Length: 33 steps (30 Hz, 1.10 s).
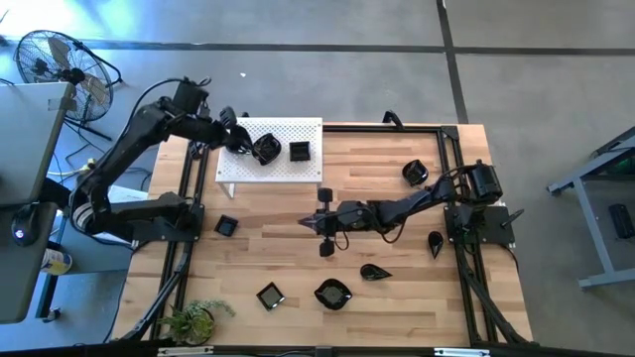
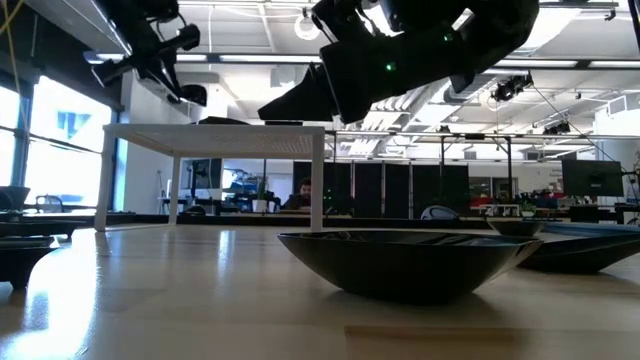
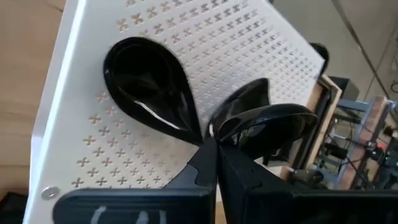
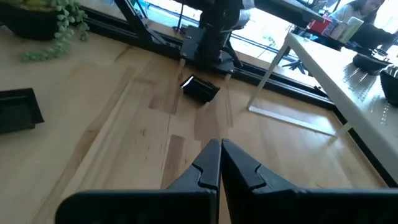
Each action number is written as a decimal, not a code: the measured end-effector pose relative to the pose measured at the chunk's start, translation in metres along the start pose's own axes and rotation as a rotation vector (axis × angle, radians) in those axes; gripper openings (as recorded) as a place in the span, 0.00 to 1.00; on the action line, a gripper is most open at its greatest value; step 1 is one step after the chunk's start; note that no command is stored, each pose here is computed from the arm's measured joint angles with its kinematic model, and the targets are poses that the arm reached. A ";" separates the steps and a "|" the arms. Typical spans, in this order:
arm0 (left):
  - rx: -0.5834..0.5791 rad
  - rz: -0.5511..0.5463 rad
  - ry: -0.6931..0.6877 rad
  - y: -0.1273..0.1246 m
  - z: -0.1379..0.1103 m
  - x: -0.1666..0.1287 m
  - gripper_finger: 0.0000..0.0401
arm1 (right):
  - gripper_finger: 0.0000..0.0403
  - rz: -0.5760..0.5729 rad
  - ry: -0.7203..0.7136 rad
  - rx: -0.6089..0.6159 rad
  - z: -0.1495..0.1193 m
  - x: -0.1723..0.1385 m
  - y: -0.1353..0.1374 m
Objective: Pick & Place Mini shaped plates
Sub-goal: Stack the drop-shaped plate on top of the drop-shaped plate on the shelf
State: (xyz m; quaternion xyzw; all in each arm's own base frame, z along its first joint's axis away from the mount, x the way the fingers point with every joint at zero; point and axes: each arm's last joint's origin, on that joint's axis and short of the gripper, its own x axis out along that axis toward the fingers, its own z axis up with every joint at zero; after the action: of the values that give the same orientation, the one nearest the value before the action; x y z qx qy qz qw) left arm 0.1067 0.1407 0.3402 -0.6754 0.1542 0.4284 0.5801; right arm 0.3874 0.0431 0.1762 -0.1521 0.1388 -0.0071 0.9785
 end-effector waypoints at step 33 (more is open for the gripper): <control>-0.051 0.057 -0.111 0.011 0.016 -0.002 0.00 | 0.00 0.028 -0.018 0.001 0.001 0.000 0.001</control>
State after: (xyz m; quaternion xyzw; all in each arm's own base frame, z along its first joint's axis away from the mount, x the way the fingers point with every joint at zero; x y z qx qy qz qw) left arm 0.0909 0.1514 0.3353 -0.6603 0.1300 0.4854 0.5581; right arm 0.3877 0.0443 0.1772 -0.1499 0.1320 0.0077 0.9798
